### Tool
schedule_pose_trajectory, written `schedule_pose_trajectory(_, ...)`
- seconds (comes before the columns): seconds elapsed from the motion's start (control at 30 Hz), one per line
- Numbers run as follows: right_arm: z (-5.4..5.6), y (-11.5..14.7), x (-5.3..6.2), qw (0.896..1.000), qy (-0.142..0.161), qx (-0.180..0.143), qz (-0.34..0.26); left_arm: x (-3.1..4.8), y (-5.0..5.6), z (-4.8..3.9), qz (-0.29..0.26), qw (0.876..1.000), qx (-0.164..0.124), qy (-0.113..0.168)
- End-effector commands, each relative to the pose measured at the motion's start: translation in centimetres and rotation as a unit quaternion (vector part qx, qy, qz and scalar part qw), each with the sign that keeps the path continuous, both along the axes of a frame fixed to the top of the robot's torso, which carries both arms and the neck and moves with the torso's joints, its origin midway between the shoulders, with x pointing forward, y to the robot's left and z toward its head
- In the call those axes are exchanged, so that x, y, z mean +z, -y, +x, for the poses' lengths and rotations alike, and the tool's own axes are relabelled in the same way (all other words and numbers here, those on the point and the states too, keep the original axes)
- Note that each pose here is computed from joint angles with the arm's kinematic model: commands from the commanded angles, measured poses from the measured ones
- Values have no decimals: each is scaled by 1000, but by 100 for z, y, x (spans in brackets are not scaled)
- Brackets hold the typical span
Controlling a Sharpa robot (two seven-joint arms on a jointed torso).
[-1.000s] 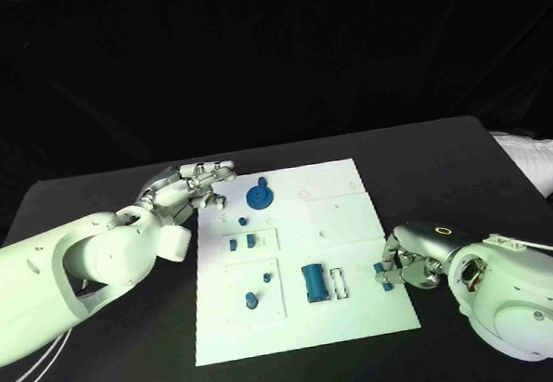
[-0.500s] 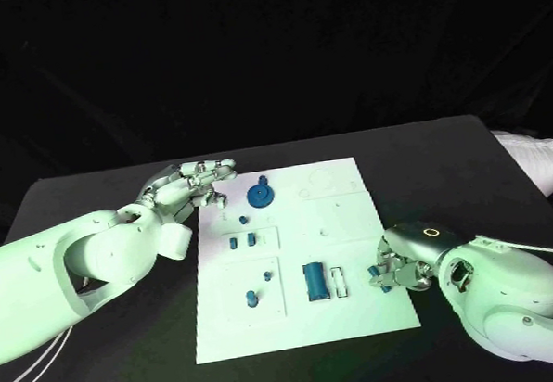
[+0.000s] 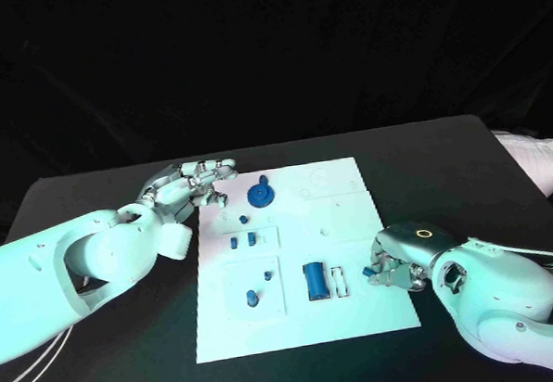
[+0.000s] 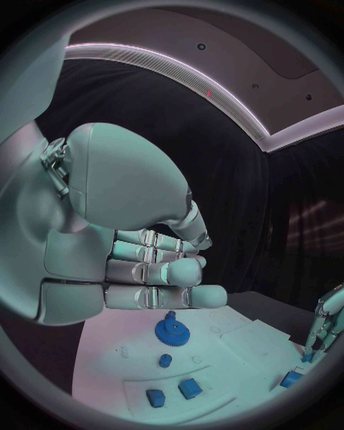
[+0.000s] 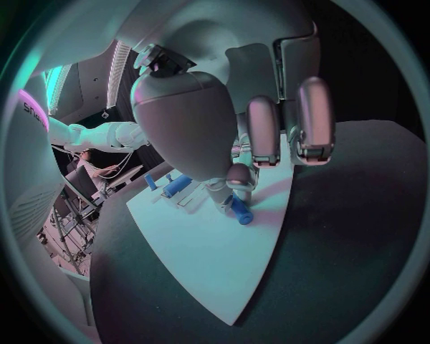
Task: Assemble the parts on the task board
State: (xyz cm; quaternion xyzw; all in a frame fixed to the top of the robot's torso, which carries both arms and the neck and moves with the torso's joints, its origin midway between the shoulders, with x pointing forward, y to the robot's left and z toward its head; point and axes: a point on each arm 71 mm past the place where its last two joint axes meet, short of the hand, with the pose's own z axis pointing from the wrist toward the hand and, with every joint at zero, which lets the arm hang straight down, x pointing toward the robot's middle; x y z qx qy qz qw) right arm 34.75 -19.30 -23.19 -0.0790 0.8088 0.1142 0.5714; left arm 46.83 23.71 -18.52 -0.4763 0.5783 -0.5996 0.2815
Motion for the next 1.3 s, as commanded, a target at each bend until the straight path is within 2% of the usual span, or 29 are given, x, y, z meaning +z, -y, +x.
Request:
schedule_pose_trajectory(0.03,-35,58,-75,999,-9,-39,15,7,25,-9,-4,1000,-10,4)
schedule_pose_trajectory(0.23,-46,63,38,990,3,-69,123,6,29,-10,-4,1000,-11,3)
schedule_pose_trajectory(0.47,-57,70,63,978,-20,-97,184,6,26,-11,-4,1000,-11,3)
schedule_pose_trajectory(0.9,-64,-33,1,970,-71,-108,207,7,30,-14,-4,1000,-11,3)
schedule_pose_trajectory(1.1,-55,-107,-60,972,-98,-97,189,6,33,-15,-4,1000,-12,3)
schedule_pose_trajectory(1.3,-40,-164,-84,974,-102,-90,179,7,37,-17,-5,1000,-13,2)
